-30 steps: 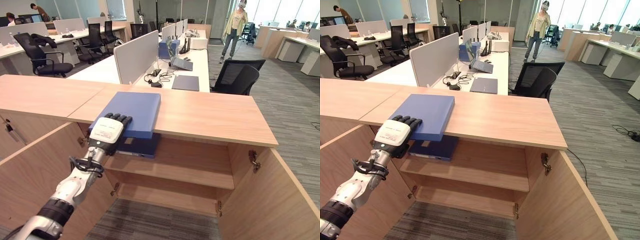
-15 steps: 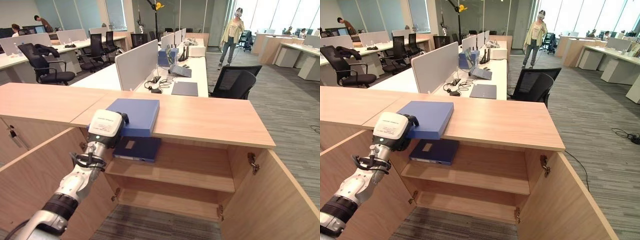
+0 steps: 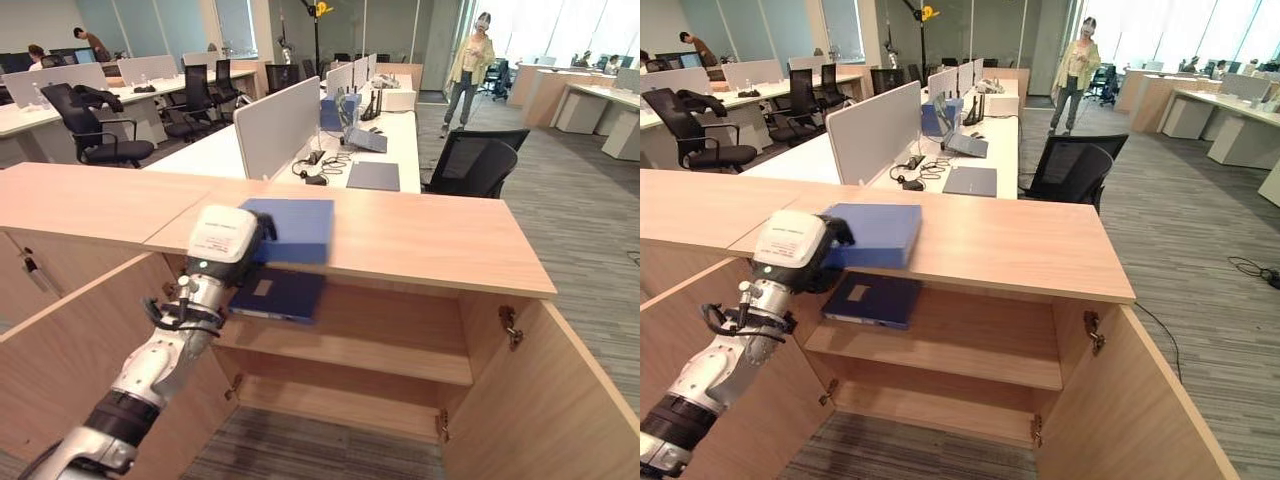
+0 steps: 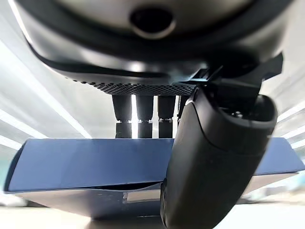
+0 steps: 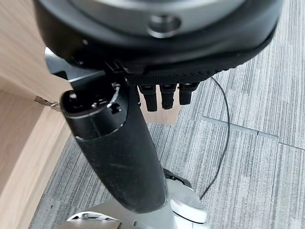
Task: Put the empty folder in the office cabinet
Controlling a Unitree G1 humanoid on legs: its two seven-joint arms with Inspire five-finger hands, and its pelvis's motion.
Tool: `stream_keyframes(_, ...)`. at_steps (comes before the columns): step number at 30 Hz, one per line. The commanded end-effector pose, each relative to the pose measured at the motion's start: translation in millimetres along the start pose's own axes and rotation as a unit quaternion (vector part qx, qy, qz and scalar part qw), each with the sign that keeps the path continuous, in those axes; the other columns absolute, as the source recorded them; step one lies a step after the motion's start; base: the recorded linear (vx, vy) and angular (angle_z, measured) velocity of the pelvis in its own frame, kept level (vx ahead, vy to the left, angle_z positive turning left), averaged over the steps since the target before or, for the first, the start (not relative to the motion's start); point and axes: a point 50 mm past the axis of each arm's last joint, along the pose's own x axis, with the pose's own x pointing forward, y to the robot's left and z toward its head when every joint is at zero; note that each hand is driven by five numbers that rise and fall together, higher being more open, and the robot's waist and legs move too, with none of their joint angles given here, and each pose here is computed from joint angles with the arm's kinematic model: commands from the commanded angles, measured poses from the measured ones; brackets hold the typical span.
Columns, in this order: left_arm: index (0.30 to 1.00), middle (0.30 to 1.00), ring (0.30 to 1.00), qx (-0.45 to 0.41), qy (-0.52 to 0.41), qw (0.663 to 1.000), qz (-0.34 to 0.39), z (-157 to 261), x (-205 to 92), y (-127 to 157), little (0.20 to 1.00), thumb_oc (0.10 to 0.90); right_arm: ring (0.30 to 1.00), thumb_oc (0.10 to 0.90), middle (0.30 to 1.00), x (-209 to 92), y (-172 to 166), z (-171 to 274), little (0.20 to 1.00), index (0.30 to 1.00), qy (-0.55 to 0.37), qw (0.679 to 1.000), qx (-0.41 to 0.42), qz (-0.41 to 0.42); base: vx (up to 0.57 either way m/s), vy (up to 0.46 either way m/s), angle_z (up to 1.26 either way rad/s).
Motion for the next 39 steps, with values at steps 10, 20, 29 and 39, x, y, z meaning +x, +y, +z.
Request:
stream_keyframes(10,0.3,0.3,0.3,-0.687,0.001,0.702,-0.19,33,-47,-31,0.3,0.4,0.9,0.8,0.9,-2,-31,27,0.9,0.9,-0.009,0.999,-0.039,0.016,0.0,0.0,-0.01)
stream_keyframes(20,0.3,0.3,0.3,-0.565,0.18,0.778,-0.21,-22,-98,-61,0.3,0.4,0.9,0.8,0.9,-3,-30,42,0.9,0.9,-0.037,0.999,-0.028,0.012,0.0,0.001,0.01)
stream_keyframes(29,0.3,0.3,0.3,-0.366,0.291,0.848,-0.251,-57,-133,-72,0.3,0.4,0.9,0.8,0.9,-6,-33,64,0.9,0.9,-0.085,0.996,-0.006,-0.002,0.0,-0.002,0.06)
stream_keyframes(39,0.3,0.3,0.3,-0.409,0.305,0.85,-0.129,-49,-156,-42,0.3,0.4,0.9,0.8,0.9,-110,-49,172,0.9,0.9,-0.503,0.864,-0.019,-0.017,0.0,-0.003,-0.01)
